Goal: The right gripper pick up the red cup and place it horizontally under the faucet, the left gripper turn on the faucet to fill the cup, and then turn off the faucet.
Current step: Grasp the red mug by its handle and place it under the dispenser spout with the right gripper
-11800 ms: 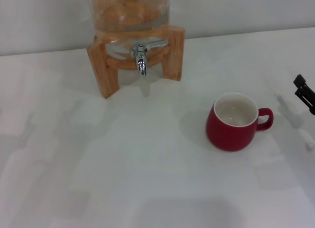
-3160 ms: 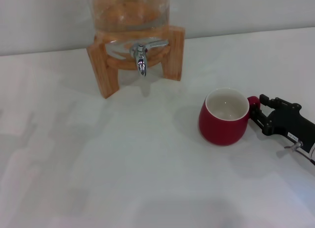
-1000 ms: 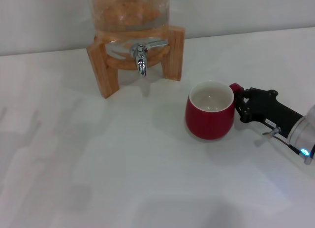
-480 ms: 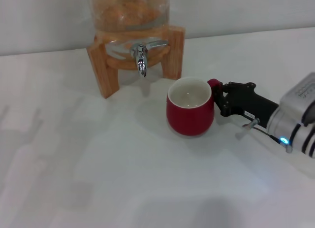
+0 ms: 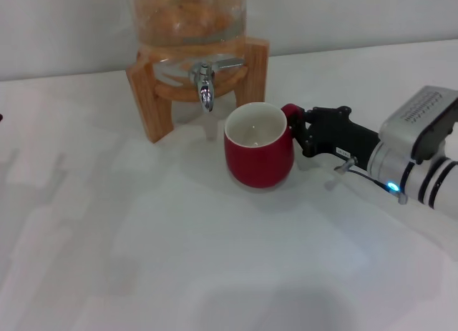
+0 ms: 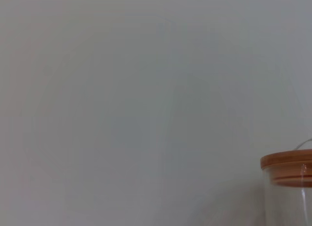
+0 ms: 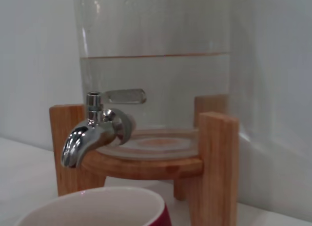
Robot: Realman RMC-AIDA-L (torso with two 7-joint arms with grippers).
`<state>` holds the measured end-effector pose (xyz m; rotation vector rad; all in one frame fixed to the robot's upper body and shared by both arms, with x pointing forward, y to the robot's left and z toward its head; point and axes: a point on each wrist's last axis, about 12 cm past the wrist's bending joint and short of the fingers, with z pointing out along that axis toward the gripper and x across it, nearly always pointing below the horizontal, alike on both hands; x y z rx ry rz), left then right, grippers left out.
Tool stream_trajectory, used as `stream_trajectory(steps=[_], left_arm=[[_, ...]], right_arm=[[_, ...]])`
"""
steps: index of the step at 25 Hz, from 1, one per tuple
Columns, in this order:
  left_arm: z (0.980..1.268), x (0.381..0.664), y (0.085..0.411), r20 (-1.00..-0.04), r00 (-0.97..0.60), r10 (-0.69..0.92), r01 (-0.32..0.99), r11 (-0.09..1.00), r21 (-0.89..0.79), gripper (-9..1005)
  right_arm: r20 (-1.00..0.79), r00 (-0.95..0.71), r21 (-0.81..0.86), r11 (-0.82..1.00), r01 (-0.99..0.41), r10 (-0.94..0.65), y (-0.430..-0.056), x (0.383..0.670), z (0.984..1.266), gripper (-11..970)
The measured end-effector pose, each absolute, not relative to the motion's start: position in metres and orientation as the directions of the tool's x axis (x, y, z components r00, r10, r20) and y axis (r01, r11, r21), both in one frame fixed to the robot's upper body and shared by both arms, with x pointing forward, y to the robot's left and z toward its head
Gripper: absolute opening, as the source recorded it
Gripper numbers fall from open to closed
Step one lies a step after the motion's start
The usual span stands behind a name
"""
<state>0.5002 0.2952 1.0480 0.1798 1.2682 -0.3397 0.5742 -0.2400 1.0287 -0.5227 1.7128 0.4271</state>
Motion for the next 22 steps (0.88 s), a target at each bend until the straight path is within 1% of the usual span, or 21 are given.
stream_trajectory(steps=[9, 22], left_arm=[[1.048, 0.501, 0.295, -0.954, 0.258, -0.151, 0.348, 0.936, -0.054, 853], [1.049, 0.503, 0.288, -0.956, 0.253, -0.152, 0.379, 0.924, -0.047, 853]], right_arm=[[-0.977, -0.17, -0.011, 0.822, -0.569, -0.132, -0.228, 0.584, 1.033, 103], [-0.974, -0.163, -0.025, 0.793, -0.608, -0.156, -0.209, 0.59, 1.037, 102]])
